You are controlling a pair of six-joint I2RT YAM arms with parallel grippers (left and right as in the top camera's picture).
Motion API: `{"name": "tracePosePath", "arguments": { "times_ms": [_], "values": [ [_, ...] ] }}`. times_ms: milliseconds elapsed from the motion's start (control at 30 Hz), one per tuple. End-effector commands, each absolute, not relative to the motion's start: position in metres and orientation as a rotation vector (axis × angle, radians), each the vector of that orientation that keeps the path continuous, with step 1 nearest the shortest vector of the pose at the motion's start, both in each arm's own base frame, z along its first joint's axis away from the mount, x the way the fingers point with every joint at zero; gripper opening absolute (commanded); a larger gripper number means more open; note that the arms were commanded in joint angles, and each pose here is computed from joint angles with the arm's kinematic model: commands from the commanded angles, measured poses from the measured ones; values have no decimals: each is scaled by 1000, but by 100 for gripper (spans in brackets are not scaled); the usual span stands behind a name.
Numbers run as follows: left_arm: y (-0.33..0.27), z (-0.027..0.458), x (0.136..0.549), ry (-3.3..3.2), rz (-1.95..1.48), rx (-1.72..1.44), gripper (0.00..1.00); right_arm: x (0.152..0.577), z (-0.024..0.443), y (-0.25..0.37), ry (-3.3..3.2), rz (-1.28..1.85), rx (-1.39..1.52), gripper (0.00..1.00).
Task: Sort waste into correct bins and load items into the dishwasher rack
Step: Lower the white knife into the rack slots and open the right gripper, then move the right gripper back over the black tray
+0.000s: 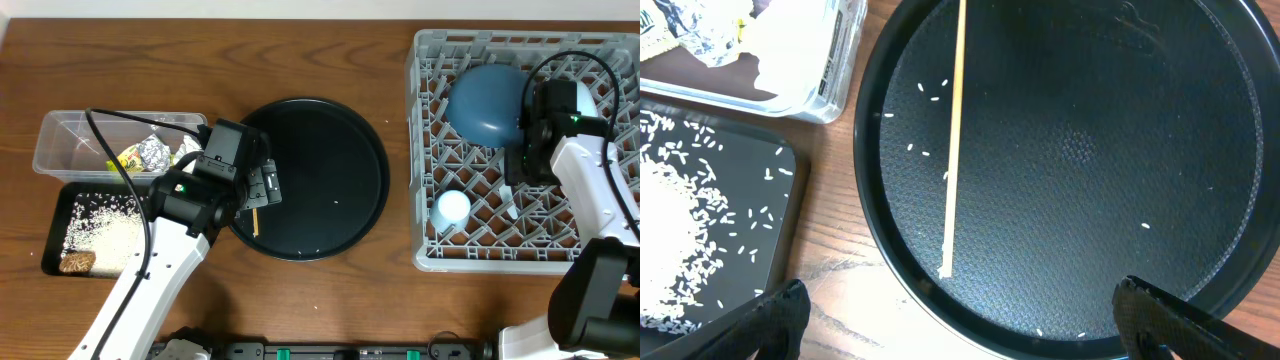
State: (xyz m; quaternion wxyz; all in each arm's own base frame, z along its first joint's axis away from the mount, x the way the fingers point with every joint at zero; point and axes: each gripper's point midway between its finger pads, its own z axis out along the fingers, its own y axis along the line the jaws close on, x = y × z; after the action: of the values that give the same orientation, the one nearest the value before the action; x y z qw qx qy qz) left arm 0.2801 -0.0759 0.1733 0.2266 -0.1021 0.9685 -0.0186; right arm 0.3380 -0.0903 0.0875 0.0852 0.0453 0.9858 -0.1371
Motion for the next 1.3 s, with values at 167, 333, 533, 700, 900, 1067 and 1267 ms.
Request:
{"name": "tracePosePath", "arguments": {
  "times_ms": [167,333,533,700,900,1067,1267],
  "values": [
    [-73,171,280,2672,-20,-276,98,343,117,-76,2913,-297,122,56],
    [-73,171,280,2672,-20,-276,98,348,163,-59,2829,-153,149,56],
    [-73,171,280,2672,-20,-276,98,345,217,35,2668,503,-13,41],
    [-73,171,280,2672,-20,-276,98,339,223,99,2655,804,29,36],
    [-73,171,280,2672,-20,-276,98,339,195,168,2622,828,-121,33],
    [-73,171,280,2672,-20,-276,98,323,172,211,2627,758,-242,33],
    [-73,171,279,2672,-20,-276,98,299,152,243,2632,633,-370,33]
  ]
}}
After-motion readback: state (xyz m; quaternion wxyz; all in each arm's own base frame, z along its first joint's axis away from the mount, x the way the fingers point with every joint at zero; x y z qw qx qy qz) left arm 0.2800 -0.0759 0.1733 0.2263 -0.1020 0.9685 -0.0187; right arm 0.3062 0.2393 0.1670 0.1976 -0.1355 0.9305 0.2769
